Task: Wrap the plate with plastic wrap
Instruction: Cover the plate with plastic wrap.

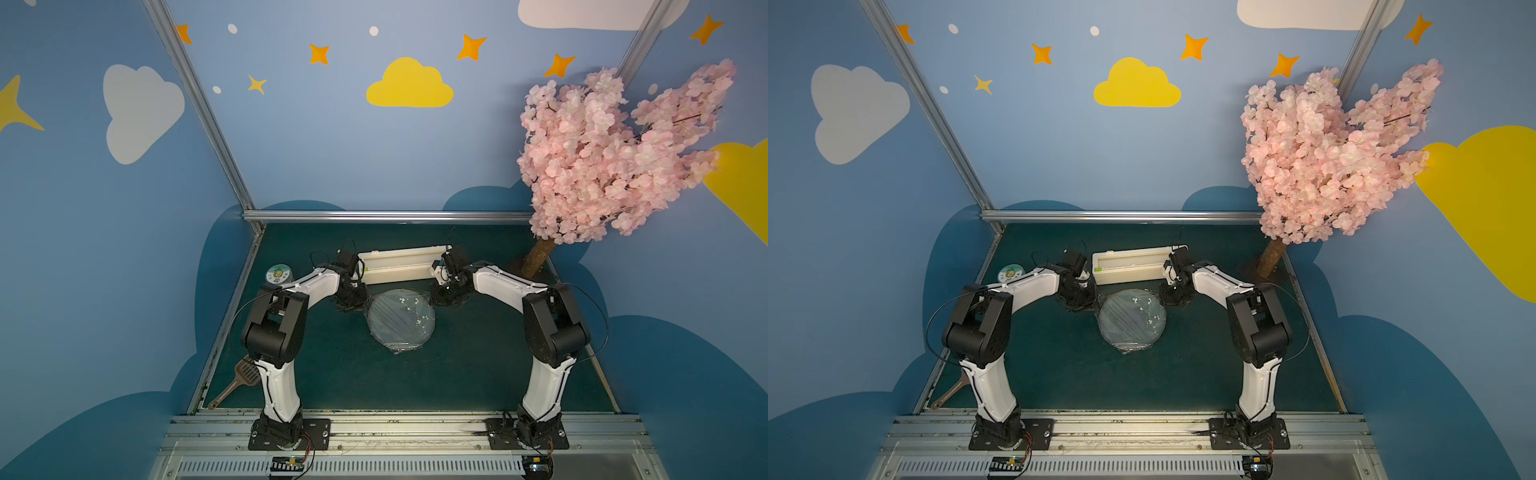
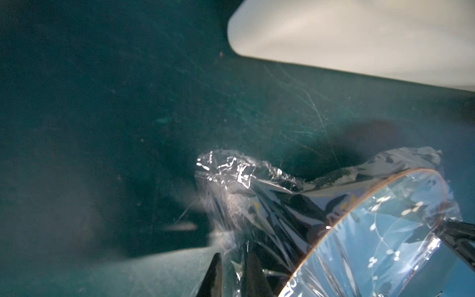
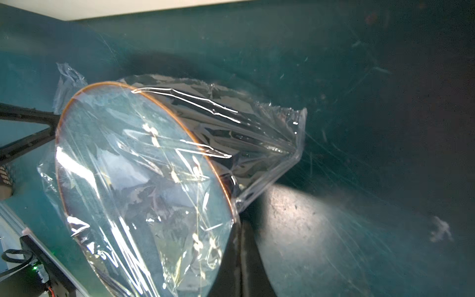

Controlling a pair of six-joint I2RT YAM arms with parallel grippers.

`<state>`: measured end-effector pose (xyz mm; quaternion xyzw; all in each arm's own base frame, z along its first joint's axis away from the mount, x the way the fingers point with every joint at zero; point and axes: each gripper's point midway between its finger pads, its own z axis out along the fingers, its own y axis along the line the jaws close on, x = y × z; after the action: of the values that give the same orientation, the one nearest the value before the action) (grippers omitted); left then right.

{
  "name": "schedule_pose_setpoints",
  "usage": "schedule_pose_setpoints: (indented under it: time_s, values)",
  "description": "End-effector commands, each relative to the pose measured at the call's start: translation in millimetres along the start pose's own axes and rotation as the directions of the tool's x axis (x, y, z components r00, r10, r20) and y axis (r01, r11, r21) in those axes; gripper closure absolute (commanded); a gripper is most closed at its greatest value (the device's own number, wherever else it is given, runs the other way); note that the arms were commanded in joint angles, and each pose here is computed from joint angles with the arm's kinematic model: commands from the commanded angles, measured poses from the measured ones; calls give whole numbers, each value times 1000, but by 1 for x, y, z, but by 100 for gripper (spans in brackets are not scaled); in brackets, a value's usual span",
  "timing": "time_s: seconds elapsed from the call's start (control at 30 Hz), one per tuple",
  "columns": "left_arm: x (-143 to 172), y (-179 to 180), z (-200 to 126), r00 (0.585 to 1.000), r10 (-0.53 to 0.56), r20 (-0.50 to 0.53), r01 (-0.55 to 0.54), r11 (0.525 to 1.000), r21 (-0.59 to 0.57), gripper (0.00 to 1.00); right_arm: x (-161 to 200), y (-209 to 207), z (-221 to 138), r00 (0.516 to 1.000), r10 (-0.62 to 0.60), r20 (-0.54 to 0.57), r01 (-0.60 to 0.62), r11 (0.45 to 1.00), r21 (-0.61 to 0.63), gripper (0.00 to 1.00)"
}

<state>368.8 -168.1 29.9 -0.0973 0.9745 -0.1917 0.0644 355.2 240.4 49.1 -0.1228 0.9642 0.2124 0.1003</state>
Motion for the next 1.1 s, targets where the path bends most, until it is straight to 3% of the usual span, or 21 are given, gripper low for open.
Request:
schedule_pose_setpoints:
  time_s: [0.0,0.3,0.8,0.9,1.07]
  values:
    - [0,-1,5,1000,1,-15,-1,1000,4,85,7,-9,-1,1000,8,-15,-7,999,43,100]
    - [9,6,13,999,-3,-45,2,1000,-12,91,7,-16,-14,1000,20,18,-22,995,93,100]
    - [18,6,17,998,8,-65,-10,1000,-20,90,24,-10,11,997,67,-29,-67,998,-8,100]
    - [13,13,8,999,17,-38,-20,997,-77,85,28,-24,-1,995,92,-35,-90,994,64,98]
    - [1,15,-24,999,37,25,-34,991,-129,58,35,-53,-31,988,155,-1,-153,977,150,81]
